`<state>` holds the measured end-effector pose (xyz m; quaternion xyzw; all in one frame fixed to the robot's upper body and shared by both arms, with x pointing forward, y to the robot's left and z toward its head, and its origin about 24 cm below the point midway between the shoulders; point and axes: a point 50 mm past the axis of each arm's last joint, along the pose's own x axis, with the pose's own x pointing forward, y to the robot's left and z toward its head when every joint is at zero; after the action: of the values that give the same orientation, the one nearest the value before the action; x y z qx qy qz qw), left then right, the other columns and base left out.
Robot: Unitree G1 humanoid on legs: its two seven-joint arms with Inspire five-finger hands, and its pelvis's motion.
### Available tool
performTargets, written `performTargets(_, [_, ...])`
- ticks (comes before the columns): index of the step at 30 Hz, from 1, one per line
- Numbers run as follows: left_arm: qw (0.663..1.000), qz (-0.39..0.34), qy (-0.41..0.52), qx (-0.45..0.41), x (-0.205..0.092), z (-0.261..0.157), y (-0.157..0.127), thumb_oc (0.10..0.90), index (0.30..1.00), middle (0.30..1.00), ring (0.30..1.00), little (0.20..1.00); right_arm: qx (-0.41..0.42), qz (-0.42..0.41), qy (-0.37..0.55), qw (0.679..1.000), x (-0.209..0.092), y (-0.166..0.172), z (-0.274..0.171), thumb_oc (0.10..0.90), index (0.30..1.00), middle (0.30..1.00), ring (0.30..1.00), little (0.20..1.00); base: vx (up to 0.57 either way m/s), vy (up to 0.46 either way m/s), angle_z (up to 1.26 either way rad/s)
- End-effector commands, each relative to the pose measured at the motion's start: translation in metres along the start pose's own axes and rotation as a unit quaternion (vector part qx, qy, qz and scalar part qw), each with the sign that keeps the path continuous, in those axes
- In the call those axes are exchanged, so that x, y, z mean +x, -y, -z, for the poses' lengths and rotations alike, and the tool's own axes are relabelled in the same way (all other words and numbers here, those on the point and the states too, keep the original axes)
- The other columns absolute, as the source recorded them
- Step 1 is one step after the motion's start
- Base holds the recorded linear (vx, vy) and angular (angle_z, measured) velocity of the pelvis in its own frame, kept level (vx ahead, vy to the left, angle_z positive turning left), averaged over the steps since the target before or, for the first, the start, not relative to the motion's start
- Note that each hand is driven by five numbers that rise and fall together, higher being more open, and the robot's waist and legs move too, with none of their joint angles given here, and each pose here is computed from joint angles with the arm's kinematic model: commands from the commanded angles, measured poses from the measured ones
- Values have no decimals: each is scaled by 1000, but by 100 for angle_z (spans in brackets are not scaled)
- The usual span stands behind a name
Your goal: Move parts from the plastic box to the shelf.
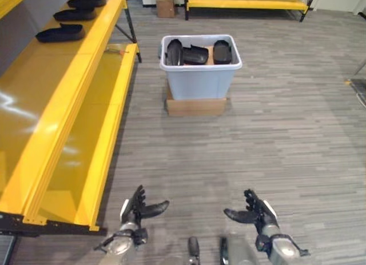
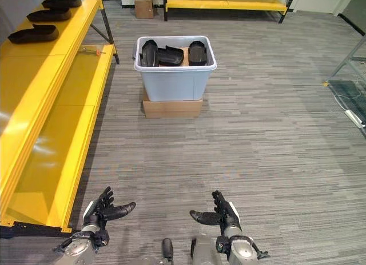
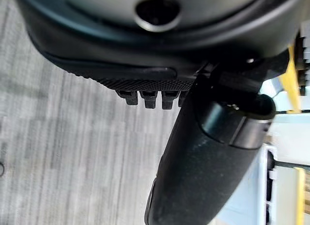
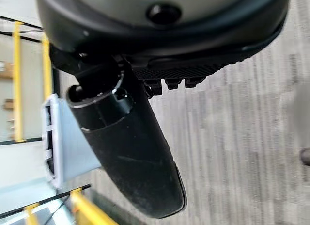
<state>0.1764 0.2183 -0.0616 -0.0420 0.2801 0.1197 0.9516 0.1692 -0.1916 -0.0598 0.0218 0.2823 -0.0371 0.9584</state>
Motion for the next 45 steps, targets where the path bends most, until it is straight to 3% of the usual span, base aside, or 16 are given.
performTargets(1, [993, 20, 114, 6, -1, -46, 1, 900, 1000, 1000, 1000, 1000, -21, -3, 94, 995, 8, 9, -44, 900, 1000, 1000, 1000, 1000, 317, -99, 48])
performTargets(13, [993, 37, 112, -19, 0, -44, 15, 900, 1000, 1000, 1000, 1000, -34, 2, 107, 994, 7, 19, -52, 900, 1000, 1000, 1000, 1000, 331, -172, 27])
performTargets(21, [994, 26, 92, -45, -6, -34, 10, 900, 1000, 1000, 1000, 1000, -27, 29, 106, 994, 3, 31, -52, 900, 1000, 1000, 1000, 1000, 407, -293, -31])
performTargets(29, [995, 22, 97, -26, -6, -34, 7, 900, 1000, 1000, 1000, 1000, -57, 10, 86, 995, 5, 23, -42, 900, 1000, 1000, 1000, 1000, 499, 127, -40])
performTargets(45, [993, 29, 111, 9, 0, -49, 6, 900, 1000, 1000, 1000, 1000, -32, -23, 81, 996, 6, 2, -37, 900, 1000, 1000, 1000, 1000, 324, 146, 0])
